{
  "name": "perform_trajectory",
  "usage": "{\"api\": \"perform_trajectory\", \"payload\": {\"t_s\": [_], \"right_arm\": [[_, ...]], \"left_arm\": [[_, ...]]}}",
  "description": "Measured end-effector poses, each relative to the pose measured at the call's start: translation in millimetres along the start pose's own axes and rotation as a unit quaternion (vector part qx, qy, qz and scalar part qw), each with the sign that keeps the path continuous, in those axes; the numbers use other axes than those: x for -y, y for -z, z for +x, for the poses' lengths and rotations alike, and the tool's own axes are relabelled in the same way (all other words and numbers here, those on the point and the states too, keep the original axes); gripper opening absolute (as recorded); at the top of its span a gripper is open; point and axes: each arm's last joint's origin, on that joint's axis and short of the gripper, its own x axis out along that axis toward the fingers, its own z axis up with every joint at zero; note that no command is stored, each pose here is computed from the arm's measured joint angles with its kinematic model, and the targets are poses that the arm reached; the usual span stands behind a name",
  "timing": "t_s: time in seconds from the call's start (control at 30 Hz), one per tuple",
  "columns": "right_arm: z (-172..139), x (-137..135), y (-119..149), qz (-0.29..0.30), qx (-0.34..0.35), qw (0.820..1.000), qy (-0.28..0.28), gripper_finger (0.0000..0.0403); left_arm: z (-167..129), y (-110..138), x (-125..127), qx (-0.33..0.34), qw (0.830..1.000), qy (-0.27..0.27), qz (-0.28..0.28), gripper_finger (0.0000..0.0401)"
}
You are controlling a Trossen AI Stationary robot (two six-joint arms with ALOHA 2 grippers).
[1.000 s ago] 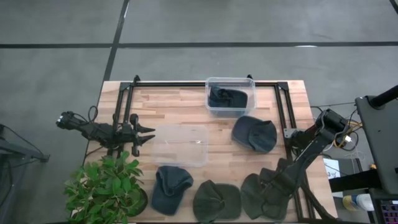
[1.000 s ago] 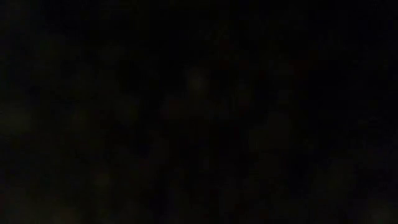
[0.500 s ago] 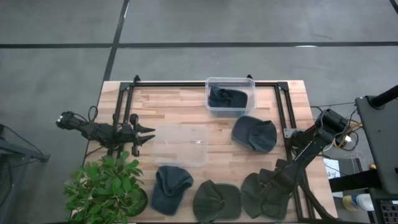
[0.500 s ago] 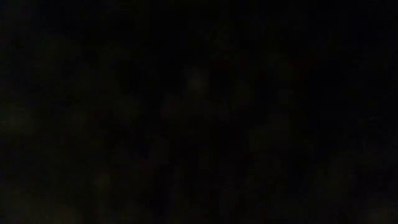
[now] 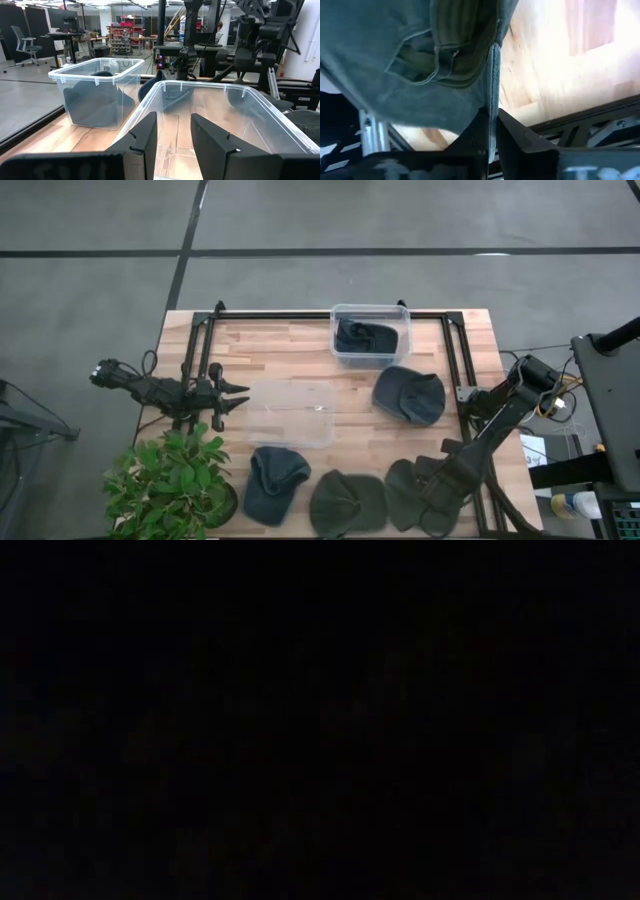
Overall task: Pick & Place hat
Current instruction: Put the right gray cap into the bottom transparent bin
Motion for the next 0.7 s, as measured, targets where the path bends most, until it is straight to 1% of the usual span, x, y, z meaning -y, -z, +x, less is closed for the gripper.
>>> {"api": "perform_trajectory", "payload": {"t_s": [0.2, 0.4, 0.5, 0.7], "right_arm": [[-36, -3, 3, 0.016, 0.054, 0.998, 0.025, 0.001], [-71, 3, 11, 0.045, 0.061, 0.995, 0.06, 0.001], [-86, 3, 13, 0.038, 0.08, 0.995, 0.054, 0.001], [-110, 1, 12, 0.002, 0.163, 0.986, 0.033, 0.0009]], "left_arm": [[0, 0, 0, 0.0, 1.0, 0.0, 0.0, 0.0112], [0, 0, 0, 0.0, 1.0, 0.0, 0.0, 0.0112], [0, 0, 0, 0.0, 1.0, 0.0, 0.0, 0.0112], [0, 0, 0, 0.0, 1.0, 0.0, 0.0, 0.0112]]}}
